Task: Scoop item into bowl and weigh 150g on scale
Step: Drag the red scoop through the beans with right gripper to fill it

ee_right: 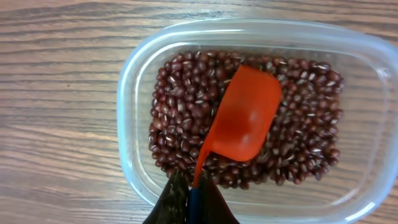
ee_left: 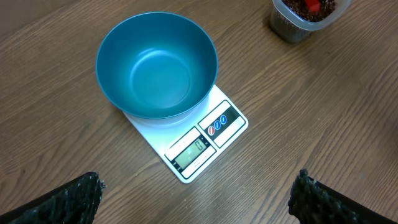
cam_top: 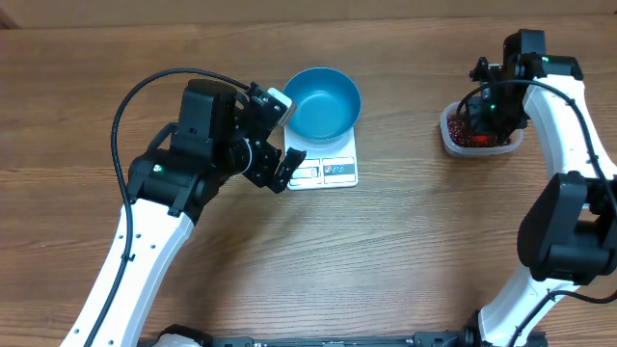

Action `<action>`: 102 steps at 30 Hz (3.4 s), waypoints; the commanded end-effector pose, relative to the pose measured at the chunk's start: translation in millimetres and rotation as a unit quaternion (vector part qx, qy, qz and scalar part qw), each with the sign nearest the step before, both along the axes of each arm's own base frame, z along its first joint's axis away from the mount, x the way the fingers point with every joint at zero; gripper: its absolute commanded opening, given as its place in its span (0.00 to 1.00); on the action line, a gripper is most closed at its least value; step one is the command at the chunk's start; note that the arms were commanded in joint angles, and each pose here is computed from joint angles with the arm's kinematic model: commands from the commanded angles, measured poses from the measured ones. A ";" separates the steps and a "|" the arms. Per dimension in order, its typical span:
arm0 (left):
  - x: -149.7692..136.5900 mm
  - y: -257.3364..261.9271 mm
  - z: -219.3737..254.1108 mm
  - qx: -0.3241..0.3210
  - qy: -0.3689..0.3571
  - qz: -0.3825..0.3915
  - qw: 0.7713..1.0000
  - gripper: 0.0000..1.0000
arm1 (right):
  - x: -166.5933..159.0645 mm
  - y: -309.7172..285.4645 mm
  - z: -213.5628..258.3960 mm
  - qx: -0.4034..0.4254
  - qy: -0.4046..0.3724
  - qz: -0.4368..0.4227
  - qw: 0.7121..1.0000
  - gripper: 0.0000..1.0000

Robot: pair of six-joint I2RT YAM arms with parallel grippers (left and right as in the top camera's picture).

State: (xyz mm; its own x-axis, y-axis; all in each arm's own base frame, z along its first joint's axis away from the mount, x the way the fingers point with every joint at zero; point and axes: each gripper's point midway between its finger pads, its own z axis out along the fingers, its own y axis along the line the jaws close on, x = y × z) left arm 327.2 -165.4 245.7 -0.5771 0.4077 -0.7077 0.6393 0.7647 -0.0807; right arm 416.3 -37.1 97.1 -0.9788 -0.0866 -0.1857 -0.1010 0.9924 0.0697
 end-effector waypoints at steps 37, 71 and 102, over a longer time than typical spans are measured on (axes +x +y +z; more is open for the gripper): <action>-1.3 -2.3 10.0 -0.003 -0.016 -0.013 1.000 1.00 | -13.4 -7.5 -5.4 0.250 -0.028 -0.041 0.967 0.03; -1.3 -2.2 10.0 -0.003 -0.016 -0.013 1.000 1.00 | -18.6 -20.3 4.1 0.299 -0.037 -0.073 0.951 0.04; -1.3 -2.3 10.0 -0.003 -0.016 -0.013 1.000 1.00 | -21.3 -51.9 25.3 0.366 -0.092 -0.105 0.920 0.04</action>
